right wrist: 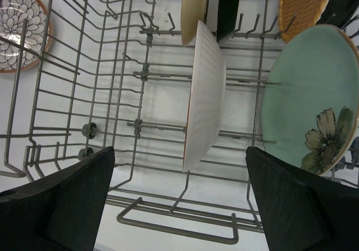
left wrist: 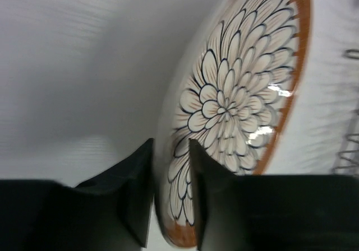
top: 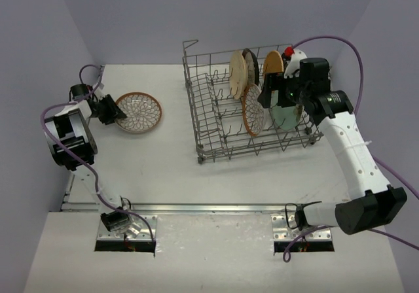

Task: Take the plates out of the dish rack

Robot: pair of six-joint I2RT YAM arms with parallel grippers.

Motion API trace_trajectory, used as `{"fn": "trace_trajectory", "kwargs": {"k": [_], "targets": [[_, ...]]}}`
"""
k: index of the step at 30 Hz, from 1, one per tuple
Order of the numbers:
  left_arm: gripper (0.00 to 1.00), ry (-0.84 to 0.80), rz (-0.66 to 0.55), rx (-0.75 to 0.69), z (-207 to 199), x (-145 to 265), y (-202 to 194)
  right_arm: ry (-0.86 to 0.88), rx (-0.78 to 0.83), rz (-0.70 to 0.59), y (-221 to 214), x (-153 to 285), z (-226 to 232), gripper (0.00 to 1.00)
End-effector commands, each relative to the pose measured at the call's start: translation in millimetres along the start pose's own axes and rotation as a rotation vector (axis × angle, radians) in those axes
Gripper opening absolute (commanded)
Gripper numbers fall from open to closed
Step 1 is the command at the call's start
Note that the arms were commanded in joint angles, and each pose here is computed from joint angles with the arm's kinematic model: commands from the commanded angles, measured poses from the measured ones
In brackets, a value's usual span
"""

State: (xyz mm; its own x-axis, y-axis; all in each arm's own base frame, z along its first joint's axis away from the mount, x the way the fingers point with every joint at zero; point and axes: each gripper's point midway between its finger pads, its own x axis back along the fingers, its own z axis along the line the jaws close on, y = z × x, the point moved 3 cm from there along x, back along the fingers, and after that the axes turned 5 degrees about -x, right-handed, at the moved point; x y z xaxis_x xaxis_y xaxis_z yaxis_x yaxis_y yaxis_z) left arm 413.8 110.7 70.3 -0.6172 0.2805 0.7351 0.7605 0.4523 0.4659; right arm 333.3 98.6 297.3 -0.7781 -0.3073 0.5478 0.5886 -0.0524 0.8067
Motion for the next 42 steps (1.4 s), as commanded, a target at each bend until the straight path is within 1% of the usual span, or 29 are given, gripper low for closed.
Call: {"fn": "trace_trajectory", "kwargs": {"k": [1,3,6,10,11,12,13,15,17,20,21,22,24,25,27,29,32,35,36,37,40,42], "targets": [[0.36,0.073,-0.009,-0.04,28,-10,-2,0.054,-0.057,0.038,-3,-10,0,0.99],[0.46,0.099,-0.011,-0.052,32,-9,-3,0.05,-0.062,0.048,-3,-14,-3,0.99],[0.48,0.138,-0.025,-0.061,35,-4,1,0.051,-0.064,0.061,-4,-20,-3,0.98],[0.5,0.179,-0.076,-0.1,35,7,13,0.044,-0.078,0.089,-13,-29,-6,0.95],[0.53,0.18,-0.104,-0.123,29,17,20,0.029,-0.077,0.081,-13,-30,-9,0.94],[0.58,0.183,-0.133,-0.158,24,27,27,0.013,-0.071,0.073,-12,-31,-11,0.93],[0.66,0.189,-0.161,-0.202,19,37,34,-0.003,-0.061,0.066,-12,-32,-14,0.92],[0.68,0.196,-0.213,-0.265,10,53,43,-0.04,-0.037,0.048,-8,-33,-20,0.9],[0.69,0.204,-0.303,-0.333,-9,83,59,-0.066,-0.009,0.04,-5,-34,-23,0.87],[0.7,0.242,-0.435,-0.45,-43,129,73,-0.137,0.06,0.024,1,-38,-22,0.83],[0.7,0.259,-0.463,-0.479,-51,139,75,-0.162,0.085,0.022,2,-40,-21,0.83],[0.74,0.269,-0.487,-0.517,-65,146,73,-0.189,0.135,0.019,3,-43,-18,0.82],[0.79,0.304,-0.562,-0.583,-89,169,73,-0.272,0.218,0.006,5,-50,-15,0.82],[0.83,0.303,-0.571,-0.613,-99,170,69,-0.275,0.267,0.007,3,-53,-6,0.82],[0.84,0.329,-0.616,-0.636,-112,187,67,-0.325,0.324,-0.004,3,-60,1,0.82],[0.88,0.332,-0.644,-0.641,-123,197,62,-0.376,0.377,-0.001,0,-70,5,0.83],[0.89,0.331,-0.671,-0.631,-130,210,59,-0.517,0.452,-0.013,-2,-82,-9,0.83],[0.9,0.339,-0.701,-0.628,-133,221,57,-0.557,0.484,0.0,-10,-90,-15,0.81],[0.91,0.339,-0.71,-0.63,-135,224,57,-0.566,0.491,0.008,-13,-93,-17,0.8],[0.91,0.338,-0.72,-0.632,-136,228,56,-0.569,0.494,0.017,-16,-95,-18,0.76],[0.92,0.337,-0.728,-0.634,-138,232,55,-0.572,0.506,0.026,-20,-101,-19,0.59],[0.92,0.343,-0.732,-0.629,-137,233,54,-0.581,0.516,0.032,-20,-104,-20,0.46]]}}
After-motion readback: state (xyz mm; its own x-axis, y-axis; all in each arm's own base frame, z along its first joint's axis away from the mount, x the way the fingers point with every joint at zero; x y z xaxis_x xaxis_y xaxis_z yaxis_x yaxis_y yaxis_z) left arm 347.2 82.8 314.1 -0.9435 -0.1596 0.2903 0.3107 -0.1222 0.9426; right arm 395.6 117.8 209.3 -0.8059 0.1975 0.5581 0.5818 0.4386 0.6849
